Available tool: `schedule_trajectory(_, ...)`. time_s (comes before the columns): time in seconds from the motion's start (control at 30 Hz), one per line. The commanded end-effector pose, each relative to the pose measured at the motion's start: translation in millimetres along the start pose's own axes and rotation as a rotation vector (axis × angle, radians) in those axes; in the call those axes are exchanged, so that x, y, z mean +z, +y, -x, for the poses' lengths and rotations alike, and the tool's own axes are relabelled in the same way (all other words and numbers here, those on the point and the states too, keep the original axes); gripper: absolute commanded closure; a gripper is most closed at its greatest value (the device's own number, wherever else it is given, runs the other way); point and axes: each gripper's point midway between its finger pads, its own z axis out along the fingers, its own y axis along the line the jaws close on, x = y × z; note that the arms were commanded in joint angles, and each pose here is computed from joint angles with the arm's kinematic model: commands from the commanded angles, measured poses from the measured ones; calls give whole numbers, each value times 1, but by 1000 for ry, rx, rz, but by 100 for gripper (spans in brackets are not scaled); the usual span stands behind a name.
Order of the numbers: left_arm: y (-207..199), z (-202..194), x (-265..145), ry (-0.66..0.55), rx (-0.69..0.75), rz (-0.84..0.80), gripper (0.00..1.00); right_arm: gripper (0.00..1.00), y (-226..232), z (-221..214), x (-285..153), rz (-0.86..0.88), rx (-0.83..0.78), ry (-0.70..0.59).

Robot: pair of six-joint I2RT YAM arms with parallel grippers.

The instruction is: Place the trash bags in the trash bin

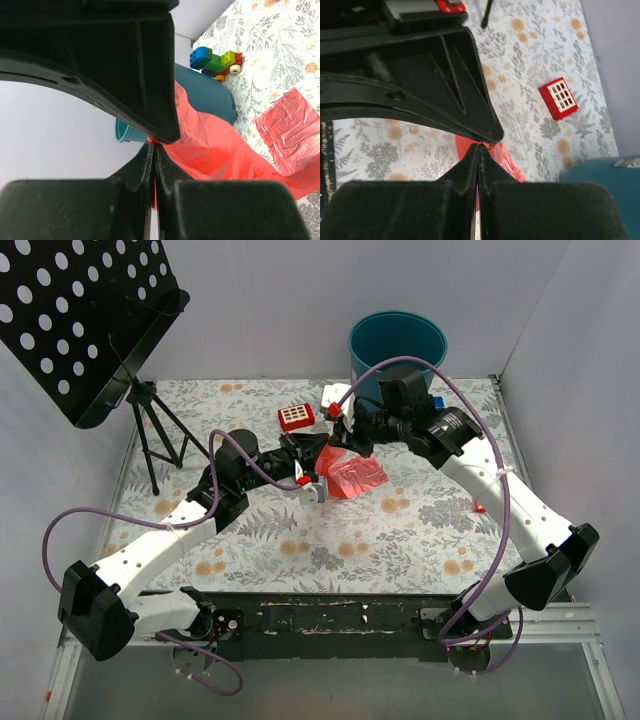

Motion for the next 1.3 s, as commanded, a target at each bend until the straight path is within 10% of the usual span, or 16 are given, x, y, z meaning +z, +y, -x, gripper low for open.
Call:
schedule_trajectory(0.0, 27, 50, -7, -169, 53, 28, 100, 99, -36, 0, 1, -162, -70, 34)
schedule_trajectory(0.53, -23, -18, 2, 100, 24, -139, 100, 99, 3, 43, -3, 0, -54, -88)
schedule_trajectory(0.77, 9, 30, -8, -75, 71, -44, 100, 99, -7, 13, 9, -50, -21, 6)
schedule_trajectory(1.27, -9, 11, 8, -17, 35, -80, 100, 99, -33, -23, 12, -137, 51, 101)
